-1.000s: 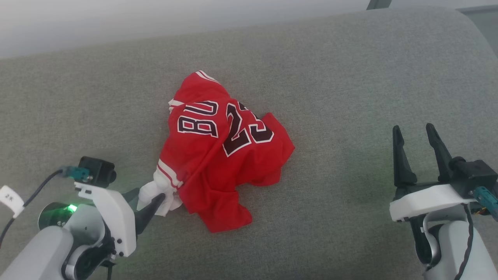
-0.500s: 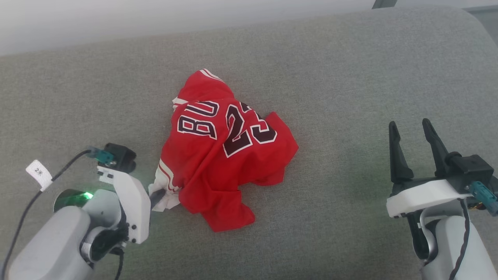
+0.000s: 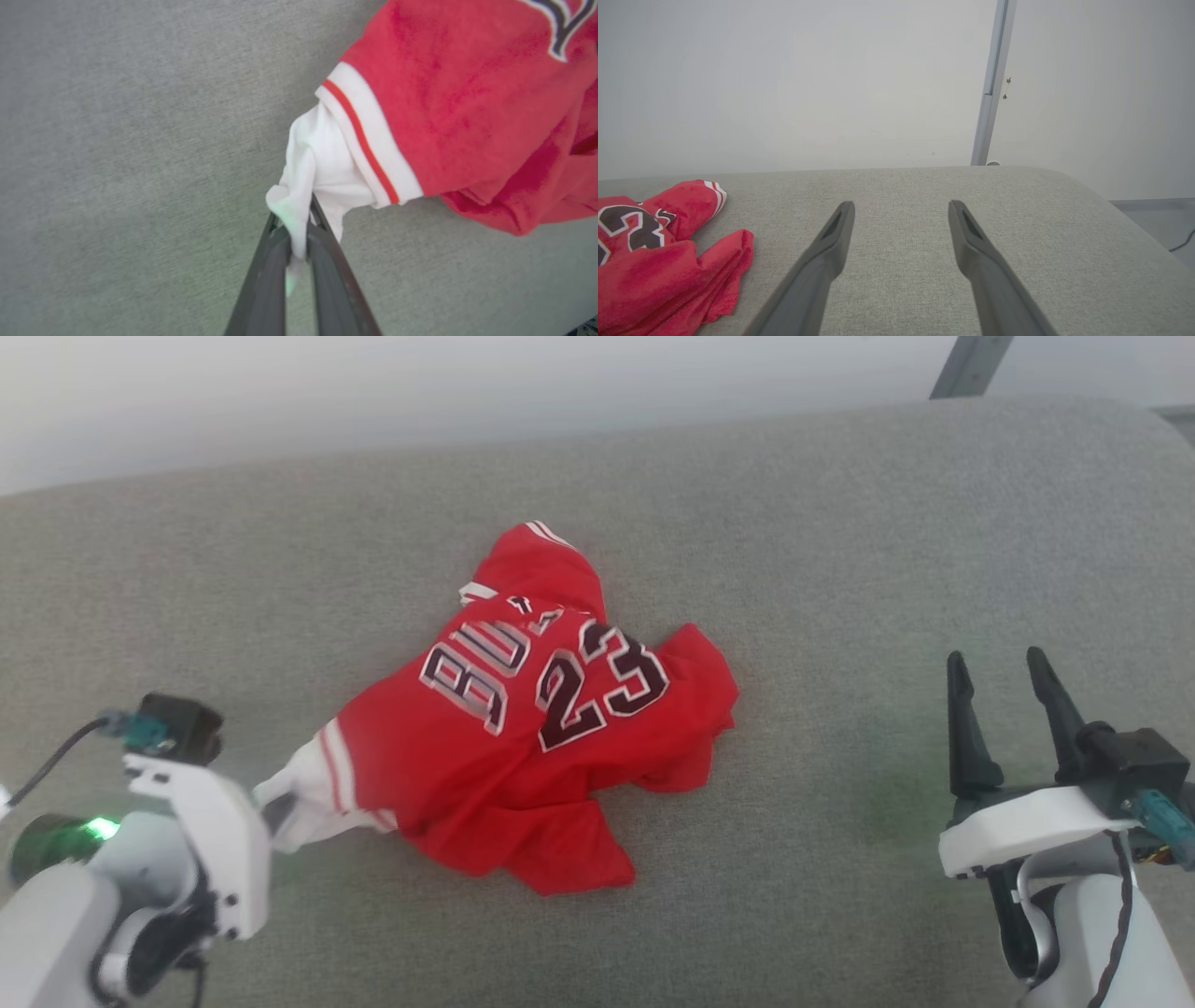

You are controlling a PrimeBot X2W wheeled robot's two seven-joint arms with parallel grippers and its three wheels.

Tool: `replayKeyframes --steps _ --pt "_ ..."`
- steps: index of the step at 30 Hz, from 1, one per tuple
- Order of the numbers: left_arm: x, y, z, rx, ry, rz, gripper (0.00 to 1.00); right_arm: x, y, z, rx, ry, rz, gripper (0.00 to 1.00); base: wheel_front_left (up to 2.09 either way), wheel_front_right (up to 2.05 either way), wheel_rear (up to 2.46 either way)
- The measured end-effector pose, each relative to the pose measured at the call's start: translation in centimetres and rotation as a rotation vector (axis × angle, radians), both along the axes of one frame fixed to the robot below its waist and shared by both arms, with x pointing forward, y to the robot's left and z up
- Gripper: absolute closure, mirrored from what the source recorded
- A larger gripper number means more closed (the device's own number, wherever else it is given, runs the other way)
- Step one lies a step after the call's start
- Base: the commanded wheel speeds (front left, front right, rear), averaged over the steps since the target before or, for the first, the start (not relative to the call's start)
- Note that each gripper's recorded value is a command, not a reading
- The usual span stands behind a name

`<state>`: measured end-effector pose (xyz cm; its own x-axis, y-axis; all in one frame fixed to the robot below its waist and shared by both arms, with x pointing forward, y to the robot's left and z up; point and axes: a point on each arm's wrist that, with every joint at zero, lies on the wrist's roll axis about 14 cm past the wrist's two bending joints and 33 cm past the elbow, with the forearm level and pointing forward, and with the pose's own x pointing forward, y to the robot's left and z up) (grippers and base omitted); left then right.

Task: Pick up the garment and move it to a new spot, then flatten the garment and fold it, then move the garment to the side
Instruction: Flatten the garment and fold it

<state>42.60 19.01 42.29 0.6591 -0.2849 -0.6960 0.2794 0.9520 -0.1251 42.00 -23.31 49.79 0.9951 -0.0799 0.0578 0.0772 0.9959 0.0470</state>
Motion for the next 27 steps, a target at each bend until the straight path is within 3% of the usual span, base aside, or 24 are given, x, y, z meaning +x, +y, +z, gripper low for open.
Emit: replayKeyframes --steps 10,21,22,23,24,27 --pt "-4.3 8.4 -0.6 0.132 0.087 0.193 1.00 -0.4 1.5 0.6 0.000 -0.013 0.044 0.00 0.00 0.00 0.00" --pt "-7.0 8.0 -4.3 0.078 0.205 0.227 0.98 -1.1 1.6 0.1 0.014 0.005 0.053 0.00 0.00 0.00 0.00" --pt "-6.9 7.9 -4.2 0.071 0.192 0.224 0.68 -1.1 1.7 0.1 0.015 0.007 0.059 0.00 0.00 0.00 0.00" --pt "-6.7 7.7 -4.1 0.063 0.177 0.224 0.28 -1.1 1.9 0.1 0.012 0.008 0.068 0.00 0.00 0.00 0.00" --pt "-6.5 7.6 -3.9 0.052 0.162 0.228 0.00 -1.0 2.2 0.1 0.011 0.007 0.078 0.00 0.00 0.00 0.00" --pt "-6.0 7.5 -3.0 0.031 0.116 0.241 0.00 -0.8 2.8 0.2 0.007 0.007 0.103 0.00 0.00 0.00 0.00"
